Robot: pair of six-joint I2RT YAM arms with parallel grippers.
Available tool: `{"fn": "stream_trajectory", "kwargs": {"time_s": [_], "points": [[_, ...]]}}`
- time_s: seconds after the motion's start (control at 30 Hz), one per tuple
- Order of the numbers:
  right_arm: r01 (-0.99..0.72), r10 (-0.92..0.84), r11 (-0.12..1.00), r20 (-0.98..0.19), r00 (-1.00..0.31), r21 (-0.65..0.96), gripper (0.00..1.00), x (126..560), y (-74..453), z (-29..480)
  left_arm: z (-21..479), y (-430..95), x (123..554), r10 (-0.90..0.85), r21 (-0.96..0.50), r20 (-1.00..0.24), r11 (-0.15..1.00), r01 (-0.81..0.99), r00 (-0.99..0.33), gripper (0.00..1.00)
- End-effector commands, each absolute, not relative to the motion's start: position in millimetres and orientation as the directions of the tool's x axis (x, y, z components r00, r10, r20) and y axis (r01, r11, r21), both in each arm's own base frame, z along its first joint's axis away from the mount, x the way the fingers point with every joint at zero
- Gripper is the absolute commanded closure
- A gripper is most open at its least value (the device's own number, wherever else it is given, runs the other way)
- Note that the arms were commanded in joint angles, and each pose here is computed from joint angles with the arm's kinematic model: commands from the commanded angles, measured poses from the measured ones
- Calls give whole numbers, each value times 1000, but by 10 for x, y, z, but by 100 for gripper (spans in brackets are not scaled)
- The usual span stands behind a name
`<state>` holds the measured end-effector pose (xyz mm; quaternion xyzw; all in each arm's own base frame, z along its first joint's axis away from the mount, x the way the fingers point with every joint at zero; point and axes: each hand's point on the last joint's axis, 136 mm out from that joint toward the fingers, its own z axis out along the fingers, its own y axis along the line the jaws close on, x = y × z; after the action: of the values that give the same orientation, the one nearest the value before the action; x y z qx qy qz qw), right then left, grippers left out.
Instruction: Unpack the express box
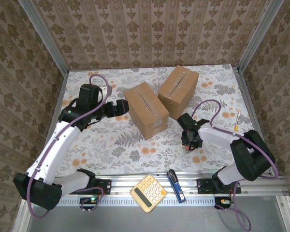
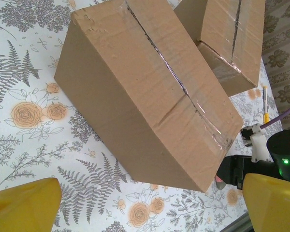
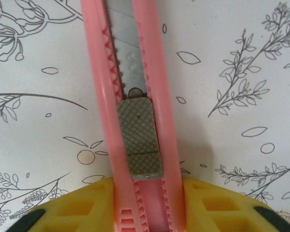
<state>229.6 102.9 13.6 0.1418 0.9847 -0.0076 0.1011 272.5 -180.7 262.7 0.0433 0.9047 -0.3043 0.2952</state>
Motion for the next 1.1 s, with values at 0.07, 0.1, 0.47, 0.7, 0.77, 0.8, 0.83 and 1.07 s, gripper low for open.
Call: {"fn": "stream_trajectory", "kwargs": {"time_s": [0.07, 0.1, 0.47, 0.7, 0.77, 0.8, 0.83, 1.07], "points": [[288, 289, 957, -183, -940, 33, 75, 2244, 1059, 52, 2846, -1864, 2671, -82, -528, -608, 785, 325, -789, 3], [286, 287, 958, -185, -940, 33, 75, 2246, 1056, 65, 2833, -1872, 2668, -79, -527, -608, 784, 327, -790, 3], [220, 236, 972, -344, -909, 87, 78, 2366, 1005, 769, 2860, -2299, 2629, 12, -539, -618, 721, 435, -786, 6], [67, 171, 975, -519, -838, 213, 79, 2374, 1072, 1554, 2982, -2754, 2660, 54, -578, -633, 631, 518, -772, 7], [-41, 123, 962, -562, -818, 270, 79, 2352, 1211, 1762, 3031, -2942, 2656, 73, -591, -637, 592, 547, -767, 7], [-98, 97, 950, -580, -809, 295, 79, 2339, 1292, 1846, 3053, -3026, 2657, 81, -597, -639, 576, 559, -765, 7], [-155, 72, 936, -602, -795, 317, 79, 2328, 1371, 1943, 3075, -3125, 2646, 93, -601, -641, 557, 574, -762, 7], [-354, -3, 861, -692, -722, 366, 80, 2311, 1681, 2360, 3168, -3649, 2630, 124, -621, -655, 474, 625, -745, 8]]}}
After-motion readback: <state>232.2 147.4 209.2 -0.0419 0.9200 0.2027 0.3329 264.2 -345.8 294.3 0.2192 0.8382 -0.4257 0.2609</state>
